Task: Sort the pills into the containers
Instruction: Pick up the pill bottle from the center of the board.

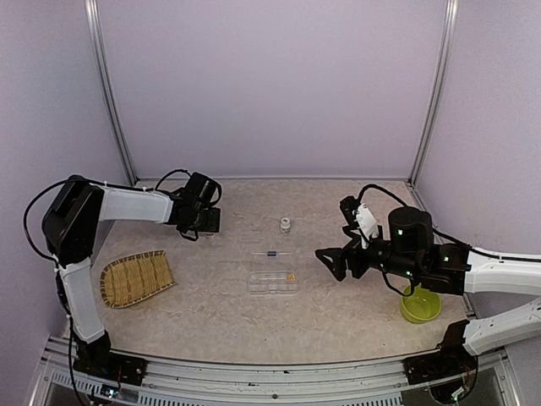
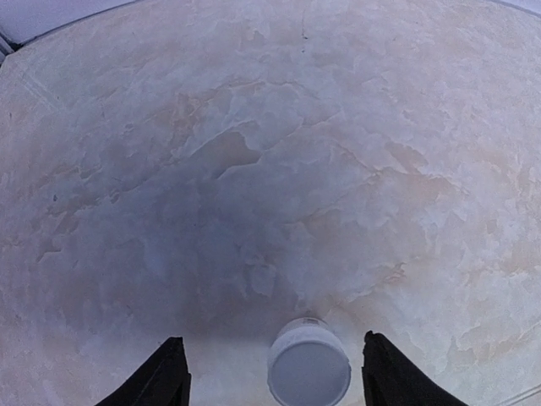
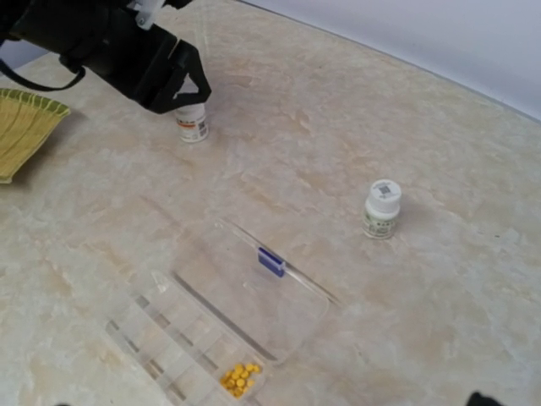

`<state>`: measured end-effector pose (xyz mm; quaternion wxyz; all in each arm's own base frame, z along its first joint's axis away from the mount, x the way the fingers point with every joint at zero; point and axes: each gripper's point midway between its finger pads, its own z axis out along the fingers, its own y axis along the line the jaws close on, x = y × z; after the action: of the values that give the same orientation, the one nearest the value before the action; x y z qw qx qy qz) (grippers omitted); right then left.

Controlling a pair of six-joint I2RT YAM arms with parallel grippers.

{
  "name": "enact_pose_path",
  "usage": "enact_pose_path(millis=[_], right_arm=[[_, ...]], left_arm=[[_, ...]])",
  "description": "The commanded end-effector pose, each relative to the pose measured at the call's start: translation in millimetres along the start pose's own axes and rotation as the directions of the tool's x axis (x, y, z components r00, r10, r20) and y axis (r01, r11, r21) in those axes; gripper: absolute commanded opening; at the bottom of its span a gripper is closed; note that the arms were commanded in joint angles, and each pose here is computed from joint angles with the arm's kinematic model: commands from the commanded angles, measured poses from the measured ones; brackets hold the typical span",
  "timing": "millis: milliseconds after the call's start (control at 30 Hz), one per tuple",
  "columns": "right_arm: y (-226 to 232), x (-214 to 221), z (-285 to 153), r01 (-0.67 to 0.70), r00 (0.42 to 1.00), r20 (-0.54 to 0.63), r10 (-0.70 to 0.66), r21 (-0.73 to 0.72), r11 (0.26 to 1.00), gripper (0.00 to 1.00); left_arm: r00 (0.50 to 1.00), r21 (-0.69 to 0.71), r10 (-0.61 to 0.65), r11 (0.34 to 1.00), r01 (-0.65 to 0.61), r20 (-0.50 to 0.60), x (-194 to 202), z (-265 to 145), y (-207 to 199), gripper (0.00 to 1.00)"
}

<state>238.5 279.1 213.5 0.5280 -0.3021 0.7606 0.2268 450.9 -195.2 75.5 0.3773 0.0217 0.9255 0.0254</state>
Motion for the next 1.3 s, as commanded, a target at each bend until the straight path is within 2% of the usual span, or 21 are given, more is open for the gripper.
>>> enact_pose_path(millis=[0, 200, 533, 867, 1000, 1133, 1267], right_arm=[[-1, 2, -1, -0.01, 1.0, -0.003, 0.01, -0.003, 1.0, 1.0], [-1, 3, 2, -0.006, 1.0, -0.01, 0.006, 0.0, 1.0, 1.0], [0, 3, 7, 0.007, 1.0, -0.019, -0.007, 0.001, 1.0, 1.0], [0, 2, 11, 0.015, 1.0, -0.026, -0.015, -0.001, 1.0, 1.0], [1, 1, 12, 0.019, 0.999, -0.027, -0.019, -0.004, 1.0, 1.0], [0, 1, 11, 0.02, 0.999, -0.027, -0.02, -0.002, 1.0, 1.0], [2, 0, 10, 0.028, 0.999, -0.027, -0.028, -0.008, 1.0, 1.0]], left_arm=[[1.0, 0.073, -0.012, 0.997, 0.01, 0.025, -16, 6, -16, 0.63], [1.0, 0.087, -0.003, 0.996, 0.003, -0.003, -9, 15, -22, 0.54], [1.0, 0.072, -0.005, 0.997, 0.006, -0.005, -7, 11, -21, 0.45], [1.0, 0.03, 0.007, 1.0, -0.007, -0.009, -5, 3, -18, 0.42], [1.0, 0.013, 0.015, 1.0, -0.015, -0.011, -3, 4, -17, 0.33], [1.0, 0.014, 0.017, 1.0, -0.017, -0.013, -2, 3, -17, 0.18], [1.0, 0.055, 0.028, 0.998, -0.029, 0.011, -11, -10, -28, 0.1]])
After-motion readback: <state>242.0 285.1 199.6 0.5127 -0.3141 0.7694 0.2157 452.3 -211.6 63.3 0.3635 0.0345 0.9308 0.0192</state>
